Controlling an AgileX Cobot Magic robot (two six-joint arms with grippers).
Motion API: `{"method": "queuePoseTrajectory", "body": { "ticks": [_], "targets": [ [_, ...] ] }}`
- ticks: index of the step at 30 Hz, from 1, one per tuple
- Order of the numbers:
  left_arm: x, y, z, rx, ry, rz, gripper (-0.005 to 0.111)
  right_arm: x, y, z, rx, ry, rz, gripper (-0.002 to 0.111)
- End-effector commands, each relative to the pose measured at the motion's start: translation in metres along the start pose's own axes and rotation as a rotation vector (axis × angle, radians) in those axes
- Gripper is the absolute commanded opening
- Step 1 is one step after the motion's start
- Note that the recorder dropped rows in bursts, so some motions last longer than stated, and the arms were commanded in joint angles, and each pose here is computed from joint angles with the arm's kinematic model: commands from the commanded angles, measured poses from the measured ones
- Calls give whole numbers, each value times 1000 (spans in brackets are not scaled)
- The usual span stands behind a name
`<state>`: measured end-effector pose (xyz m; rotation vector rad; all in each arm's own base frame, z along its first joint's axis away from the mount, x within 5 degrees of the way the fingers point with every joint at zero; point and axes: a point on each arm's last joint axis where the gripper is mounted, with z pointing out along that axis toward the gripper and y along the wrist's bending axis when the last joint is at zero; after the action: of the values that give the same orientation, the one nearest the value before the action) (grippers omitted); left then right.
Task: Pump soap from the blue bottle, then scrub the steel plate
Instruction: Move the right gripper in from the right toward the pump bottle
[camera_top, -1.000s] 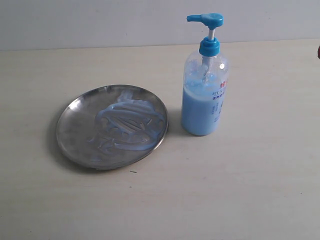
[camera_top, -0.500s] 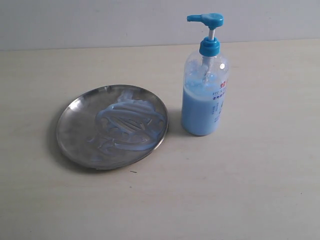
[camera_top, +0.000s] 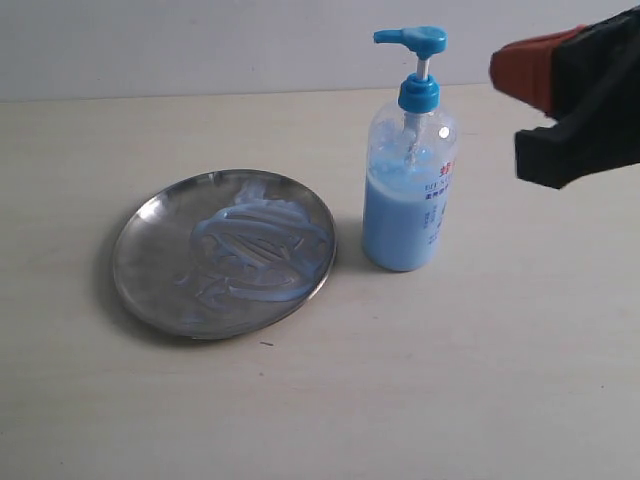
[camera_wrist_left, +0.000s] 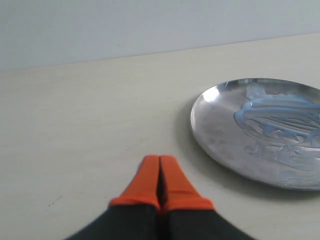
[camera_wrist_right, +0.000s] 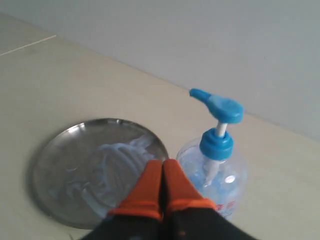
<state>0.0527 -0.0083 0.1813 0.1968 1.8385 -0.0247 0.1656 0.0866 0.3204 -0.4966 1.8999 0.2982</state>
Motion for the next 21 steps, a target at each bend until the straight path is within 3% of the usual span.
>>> {"method": "queuePoseTrajectory", "body": {
  "ticks": [1, 15, 21],
  "targets": [
    [0, 0, 0, -4, -8, 0, 0, 5, 0, 21, 9, 34, 214, 0],
    [0, 0, 0, -4, -8, 0, 0, 75, 4, 43, -7, 85, 262, 0],
    [0, 0, 0, -4, -8, 0, 0, 94, 6, 43, -30, 42, 115, 0]
  ]
}}
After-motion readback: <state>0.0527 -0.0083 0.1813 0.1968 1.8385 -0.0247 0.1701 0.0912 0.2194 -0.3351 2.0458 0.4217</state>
